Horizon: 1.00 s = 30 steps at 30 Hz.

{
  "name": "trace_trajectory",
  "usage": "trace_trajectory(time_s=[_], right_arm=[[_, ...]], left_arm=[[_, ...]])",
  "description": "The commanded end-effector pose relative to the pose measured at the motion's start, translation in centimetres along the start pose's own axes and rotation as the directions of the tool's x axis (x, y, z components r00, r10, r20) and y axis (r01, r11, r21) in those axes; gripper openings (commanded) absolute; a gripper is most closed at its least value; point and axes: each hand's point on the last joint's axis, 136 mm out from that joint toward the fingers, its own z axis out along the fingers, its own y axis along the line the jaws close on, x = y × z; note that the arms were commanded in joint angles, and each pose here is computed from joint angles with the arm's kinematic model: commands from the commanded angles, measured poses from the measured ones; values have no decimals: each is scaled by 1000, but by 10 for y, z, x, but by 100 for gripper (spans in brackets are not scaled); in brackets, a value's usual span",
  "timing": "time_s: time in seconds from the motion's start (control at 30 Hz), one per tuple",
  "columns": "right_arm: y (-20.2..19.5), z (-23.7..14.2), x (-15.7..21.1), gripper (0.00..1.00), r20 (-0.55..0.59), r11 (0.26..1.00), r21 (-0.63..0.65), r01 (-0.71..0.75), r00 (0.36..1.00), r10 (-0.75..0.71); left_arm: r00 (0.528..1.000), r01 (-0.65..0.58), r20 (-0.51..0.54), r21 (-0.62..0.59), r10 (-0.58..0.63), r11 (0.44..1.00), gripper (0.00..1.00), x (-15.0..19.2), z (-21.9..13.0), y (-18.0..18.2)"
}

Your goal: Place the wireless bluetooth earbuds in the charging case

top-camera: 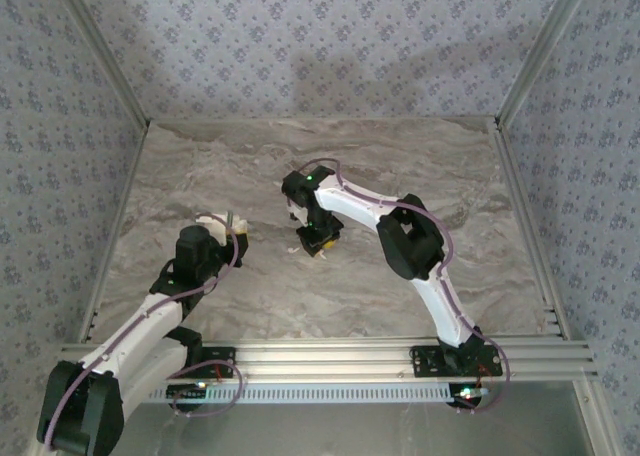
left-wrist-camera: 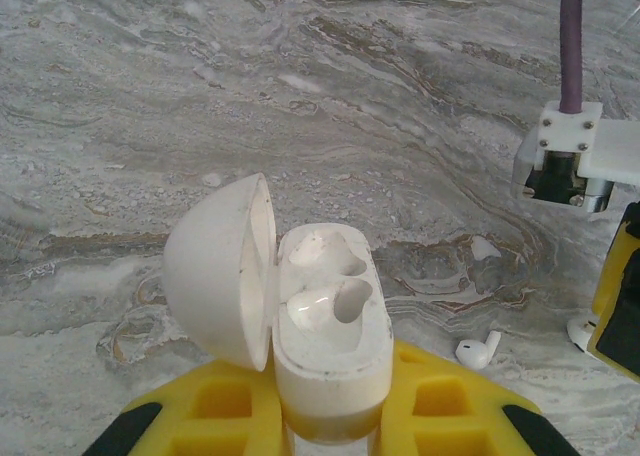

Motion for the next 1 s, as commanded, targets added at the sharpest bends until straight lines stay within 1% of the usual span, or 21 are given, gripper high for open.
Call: trace_trajectory(time_s=[0.0, 0.27, 0.4, 0.57, 0.7, 0.97], right_arm=[[5, 7, -1, 35, -24, 1000, -18, 11, 1000, -11], [1, 14, 0, 32, -35, 1000, -18, 1, 999, -1], [-1, 17, -3, 29, -22, 1000, -19, -4, 1000, 3], [-4, 19, -5, 29, -15, 1000, -22, -16, 1000, 16], [-6, 19, -6, 25, -10, 1000, -19, -20, 1000, 20], [-6, 14, -1, 20, 10, 999, -19, -30, 999, 30]], left_arm=[[999, -9, 32, 0, 9, 1000, 15, -11, -1, -1], [999, -9, 31, 3, 9, 1000, 15, -11, -1, -2], [999, -11, 37, 15, 11, 1000, 15, -12, -1, -4], [999, -13, 36, 17, 13, 1000, 15, -11, -1, -4], [999, -16, 42, 28, 15, 999, 15, -12, -2, -6], [998, -24, 52, 36, 22, 999, 15, -12, -4, -7]])
